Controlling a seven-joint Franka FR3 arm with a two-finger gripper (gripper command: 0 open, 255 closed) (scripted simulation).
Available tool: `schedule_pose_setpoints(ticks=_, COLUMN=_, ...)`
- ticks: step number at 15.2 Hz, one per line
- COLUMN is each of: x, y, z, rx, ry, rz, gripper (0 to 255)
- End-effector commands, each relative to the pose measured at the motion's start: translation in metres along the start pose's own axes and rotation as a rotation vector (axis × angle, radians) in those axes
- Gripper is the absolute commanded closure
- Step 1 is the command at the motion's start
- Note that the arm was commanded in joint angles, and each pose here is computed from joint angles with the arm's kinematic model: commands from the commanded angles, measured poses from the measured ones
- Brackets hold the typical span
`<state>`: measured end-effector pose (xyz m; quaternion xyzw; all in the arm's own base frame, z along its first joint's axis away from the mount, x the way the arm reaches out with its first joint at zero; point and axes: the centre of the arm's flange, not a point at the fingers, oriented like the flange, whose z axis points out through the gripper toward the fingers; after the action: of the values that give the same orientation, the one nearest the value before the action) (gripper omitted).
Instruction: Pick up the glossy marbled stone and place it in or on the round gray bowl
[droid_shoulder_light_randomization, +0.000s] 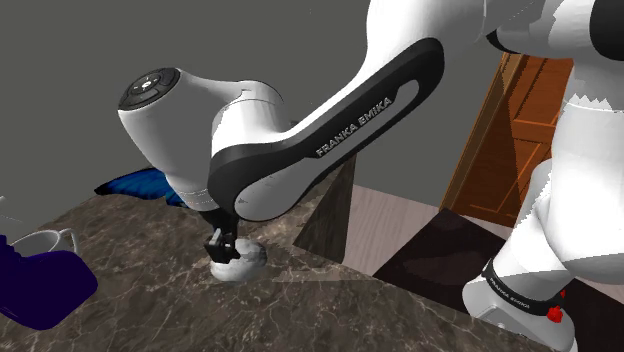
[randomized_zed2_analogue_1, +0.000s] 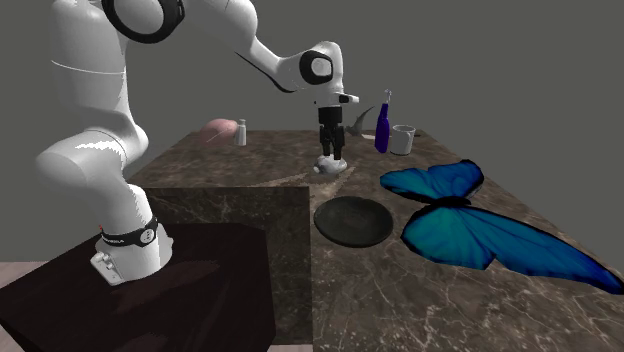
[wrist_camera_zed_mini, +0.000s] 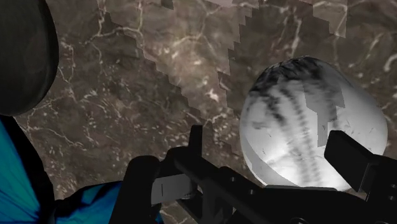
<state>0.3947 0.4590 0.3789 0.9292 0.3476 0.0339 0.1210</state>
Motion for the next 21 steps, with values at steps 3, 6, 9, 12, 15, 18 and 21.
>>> schedule_pose_setpoints(ticks=3, x=0.000, y=0.000, z=0.001, rx=0.000, ry=-0.002, rz=0.000, gripper=255)
schedule_pose_setpoints(ticks=6, x=0.001, y=-0.002, z=0.001, rx=0.000, ry=-0.002, rz=0.000, gripper=255)
schedule_pose_setpoints(ticks=9, x=0.002, y=-0.005, z=-0.005, rx=0.000, ry=-0.002, rz=0.000, gripper=255)
schedule_pose_setpoints(ticks=12, x=0.002, y=-0.009, z=-0.015, rx=0.003, ry=0.016, rz=-0.003, gripper=0)
schedule_pose_setpoints(ticks=15, x=0.029, y=-0.066, z=-0.033, rx=-0.172, ry=-0.058, rz=-0.028, gripper=0)
schedule_pose_setpoints(ticks=18, x=0.042, y=-0.093, z=-0.032, rx=-0.257, ry=-0.094, rz=-0.041, gripper=0)
schedule_pose_setpoints(ticks=21, x=0.041, y=-0.089, z=-0.017, rx=-0.257, ry=-0.094, rz=-0.041, gripper=0)
